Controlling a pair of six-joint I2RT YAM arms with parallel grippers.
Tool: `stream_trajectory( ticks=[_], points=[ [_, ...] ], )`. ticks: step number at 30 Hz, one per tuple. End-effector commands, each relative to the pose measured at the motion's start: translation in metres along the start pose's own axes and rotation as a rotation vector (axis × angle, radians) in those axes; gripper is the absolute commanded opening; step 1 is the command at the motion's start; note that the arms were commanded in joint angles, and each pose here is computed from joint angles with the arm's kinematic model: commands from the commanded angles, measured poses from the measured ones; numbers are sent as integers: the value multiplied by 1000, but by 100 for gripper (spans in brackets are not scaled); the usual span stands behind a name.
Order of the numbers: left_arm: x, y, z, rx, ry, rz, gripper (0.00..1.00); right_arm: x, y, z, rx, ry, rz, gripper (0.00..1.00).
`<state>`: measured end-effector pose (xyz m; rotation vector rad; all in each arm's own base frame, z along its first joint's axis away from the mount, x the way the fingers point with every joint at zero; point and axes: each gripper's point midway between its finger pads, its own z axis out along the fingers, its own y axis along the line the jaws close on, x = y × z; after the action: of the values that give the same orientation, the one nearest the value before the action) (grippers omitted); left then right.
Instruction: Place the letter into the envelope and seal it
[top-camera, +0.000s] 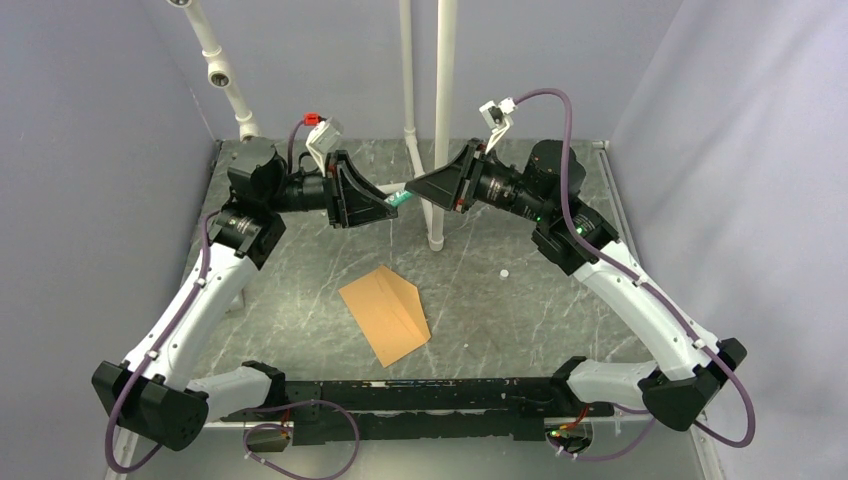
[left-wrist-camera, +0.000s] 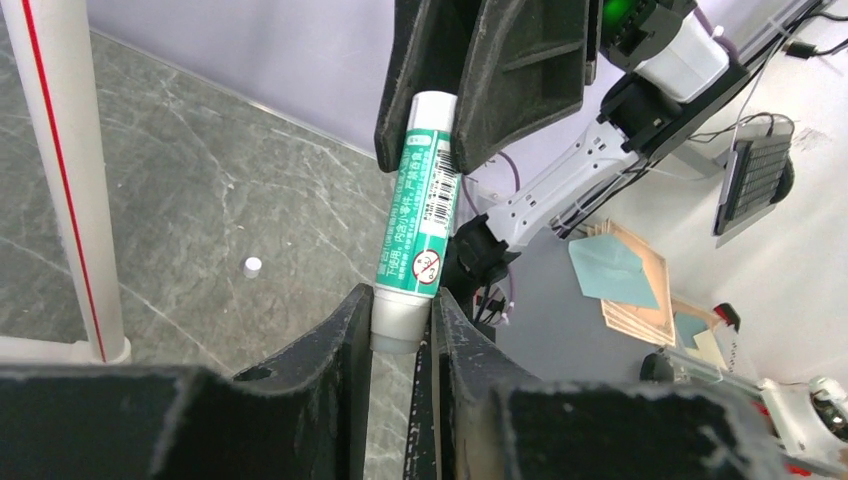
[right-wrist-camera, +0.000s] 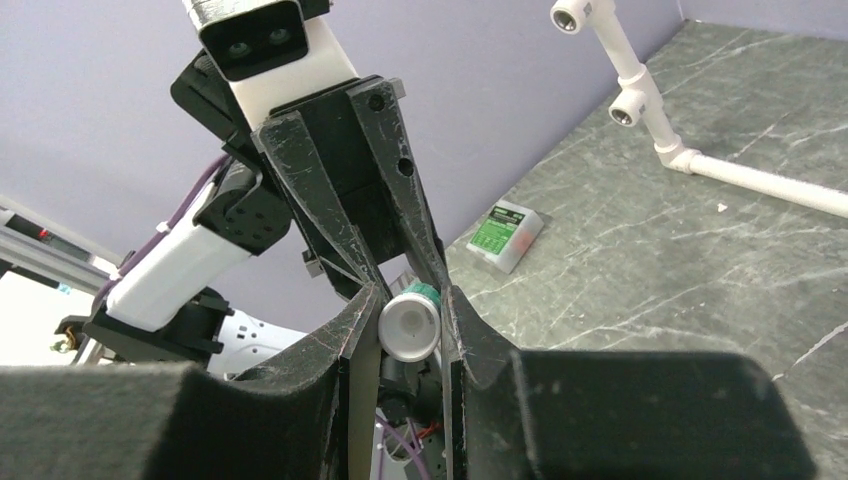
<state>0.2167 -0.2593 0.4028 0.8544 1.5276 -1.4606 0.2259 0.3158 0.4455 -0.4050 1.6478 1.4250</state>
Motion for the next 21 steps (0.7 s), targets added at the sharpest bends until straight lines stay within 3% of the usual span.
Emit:
stream_trajectory(
  ticks=[1,6,8,11,14,21],
  points=[
    [-4,2,-2,-17,-5,64,20,-4,12,1,-62,-12,-11,0],
    [-2,1,-1,1,-2,83,3,-2,10,4,-56,9,14,3],
    [-3,1,-1,5,-1,95,2,-1,7,6,-46,19,28,25],
    [-3,3,-2,-6,2,111,3,2,5,8,-41,32,49,49],
    [-5,5,-2,-24,-1,125,2,5,3,11,-40,45,77,64],
    [-2,12,0,-37,23,113,2,12,3,16,-59,94,89,64]
  ],
)
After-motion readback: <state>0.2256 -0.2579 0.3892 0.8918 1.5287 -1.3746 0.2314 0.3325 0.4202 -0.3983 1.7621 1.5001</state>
